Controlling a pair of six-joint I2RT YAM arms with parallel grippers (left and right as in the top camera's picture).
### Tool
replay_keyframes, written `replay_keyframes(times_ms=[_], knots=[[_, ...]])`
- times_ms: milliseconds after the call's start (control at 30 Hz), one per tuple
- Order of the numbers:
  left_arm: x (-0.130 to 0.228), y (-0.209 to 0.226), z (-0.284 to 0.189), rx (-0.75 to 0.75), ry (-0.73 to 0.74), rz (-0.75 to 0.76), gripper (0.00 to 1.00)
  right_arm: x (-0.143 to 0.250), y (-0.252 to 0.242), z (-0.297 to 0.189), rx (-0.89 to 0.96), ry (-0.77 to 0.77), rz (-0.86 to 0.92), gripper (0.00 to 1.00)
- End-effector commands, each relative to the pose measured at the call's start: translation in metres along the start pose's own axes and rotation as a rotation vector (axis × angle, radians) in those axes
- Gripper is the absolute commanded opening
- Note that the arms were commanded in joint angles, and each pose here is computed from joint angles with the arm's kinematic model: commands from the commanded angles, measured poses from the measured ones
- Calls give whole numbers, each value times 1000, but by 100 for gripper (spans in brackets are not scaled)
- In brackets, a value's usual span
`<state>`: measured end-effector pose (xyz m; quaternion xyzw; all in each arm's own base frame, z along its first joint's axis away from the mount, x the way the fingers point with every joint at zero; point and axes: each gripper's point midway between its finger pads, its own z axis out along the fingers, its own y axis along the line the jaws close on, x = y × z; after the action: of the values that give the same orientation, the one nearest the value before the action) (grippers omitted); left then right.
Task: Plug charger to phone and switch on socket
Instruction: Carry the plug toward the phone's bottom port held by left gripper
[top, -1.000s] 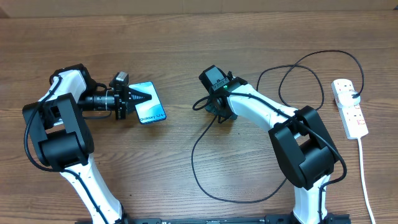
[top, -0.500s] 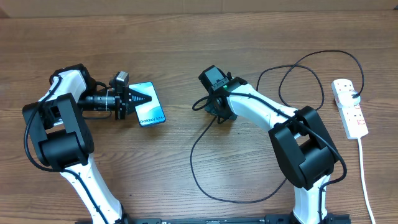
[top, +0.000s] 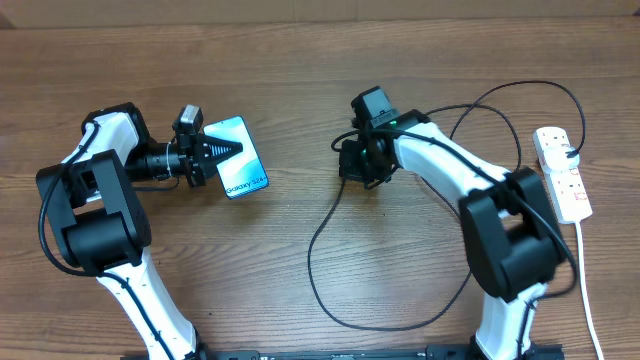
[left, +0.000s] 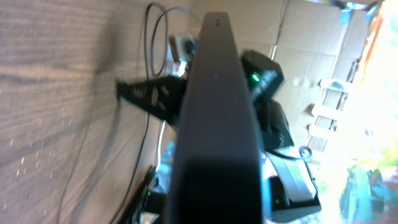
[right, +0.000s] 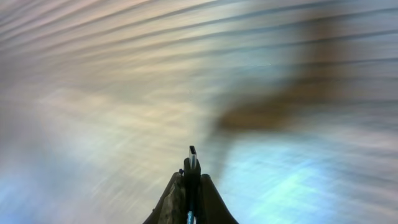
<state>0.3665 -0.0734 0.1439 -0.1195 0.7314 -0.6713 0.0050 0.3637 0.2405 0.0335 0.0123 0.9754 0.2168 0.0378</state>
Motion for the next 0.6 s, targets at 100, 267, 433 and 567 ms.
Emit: replay_keyframes(times_ms=[100,267,433,567], knots=[[-12,-38,-2,109,-100,199,4,51,103,-103,-497,32,-491,4],[-5,-57,-2,109,-102,256,4,87,116,-120,-633,131,-578,4],[5,-77,-4,110,-101,245,4,121,148,-140,-867,175,-738,4],[8,-82,-3,112,-97,217,4,134,161,-136,-878,194,-782,4]])
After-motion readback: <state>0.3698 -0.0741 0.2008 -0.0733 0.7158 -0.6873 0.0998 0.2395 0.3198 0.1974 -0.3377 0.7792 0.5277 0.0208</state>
